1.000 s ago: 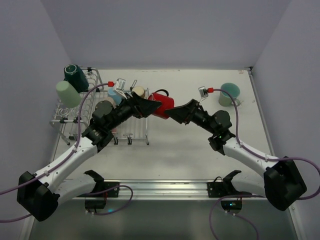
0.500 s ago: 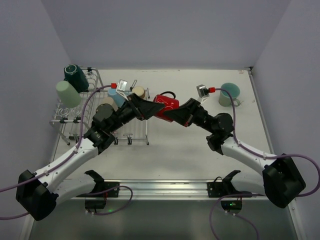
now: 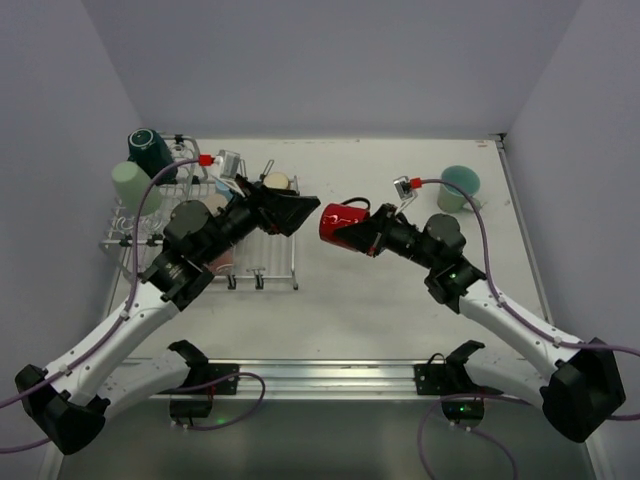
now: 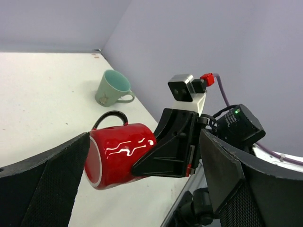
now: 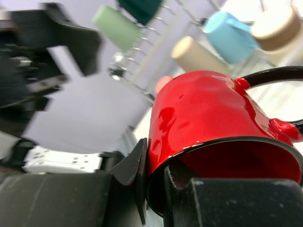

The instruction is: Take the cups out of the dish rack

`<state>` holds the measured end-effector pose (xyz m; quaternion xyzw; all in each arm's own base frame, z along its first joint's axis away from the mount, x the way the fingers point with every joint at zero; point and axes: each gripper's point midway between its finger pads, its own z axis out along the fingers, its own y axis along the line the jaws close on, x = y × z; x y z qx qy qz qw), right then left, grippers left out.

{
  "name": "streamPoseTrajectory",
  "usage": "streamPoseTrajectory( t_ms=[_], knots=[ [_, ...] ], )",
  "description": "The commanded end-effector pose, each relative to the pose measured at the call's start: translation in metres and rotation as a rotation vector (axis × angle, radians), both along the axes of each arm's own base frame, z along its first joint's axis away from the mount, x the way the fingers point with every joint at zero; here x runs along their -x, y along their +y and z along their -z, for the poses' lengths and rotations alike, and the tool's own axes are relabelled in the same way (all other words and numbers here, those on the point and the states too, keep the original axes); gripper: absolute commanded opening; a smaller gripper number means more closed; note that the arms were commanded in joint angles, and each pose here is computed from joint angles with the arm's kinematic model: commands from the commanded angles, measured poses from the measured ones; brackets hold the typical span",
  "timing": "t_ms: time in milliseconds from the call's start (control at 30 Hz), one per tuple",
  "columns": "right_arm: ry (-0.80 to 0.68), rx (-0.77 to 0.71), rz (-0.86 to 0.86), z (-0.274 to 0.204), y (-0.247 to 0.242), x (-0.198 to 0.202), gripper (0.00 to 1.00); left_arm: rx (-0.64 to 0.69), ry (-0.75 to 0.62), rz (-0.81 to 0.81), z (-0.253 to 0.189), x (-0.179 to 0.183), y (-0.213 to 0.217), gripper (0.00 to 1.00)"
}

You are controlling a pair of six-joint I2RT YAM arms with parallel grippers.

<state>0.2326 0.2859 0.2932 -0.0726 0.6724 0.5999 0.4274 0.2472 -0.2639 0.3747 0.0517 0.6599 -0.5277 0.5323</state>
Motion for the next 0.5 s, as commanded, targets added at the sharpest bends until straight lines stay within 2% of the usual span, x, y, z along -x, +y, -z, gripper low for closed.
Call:
streamPoseTrajectory(
  t_ms=[0, 67, 133, 267, 300, 367, 467],
  knots=[
    [-0.152, 0.095, 0.131, -0.036, -0.020, -0.019, 0.00, -0.126, -0.096, -0.137, -0.010, -0.006, 0.026, 1.00],
    [-0.103, 0.224, 0.208, -0.025, -0.034, -0.036, 0.00, -0.244, -0.081, -0.200, 0.009, -0.009, 0.042, 1.00],
    [-0.130, 0.362, 0.283, -0.017, -0.050, -0.053, 0.00, -0.348, -0.049, -0.221, 0.031, -0.004, 0.055, 1.00],
    [-0.003, 0.650, 0.387, 0.011, -0.091, -0.095, 0.00, -0.551, -0.036, -0.271, 0.070, 0.000, 0.082, 1.00],
    [-0.008, 0.738, 0.451, 0.017, -0.106, -0.108, 0.00, -0.574, -0.038, -0.268, 0.078, 0.004, 0.087, 1.00],
    [0.062, 0.866, 0.467, 0.036, -0.120, -0.126, 0.00, -0.619, -0.032, -0.259, 0.097, 0.009, 0.092, 1.00],
    [0.118, 1.005, 0.500, 0.048, -0.141, -0.146, 0.00, -0.575, -0.092, -0.280, 0.095, 0.014, 0.097, 1.00]
  ],
)
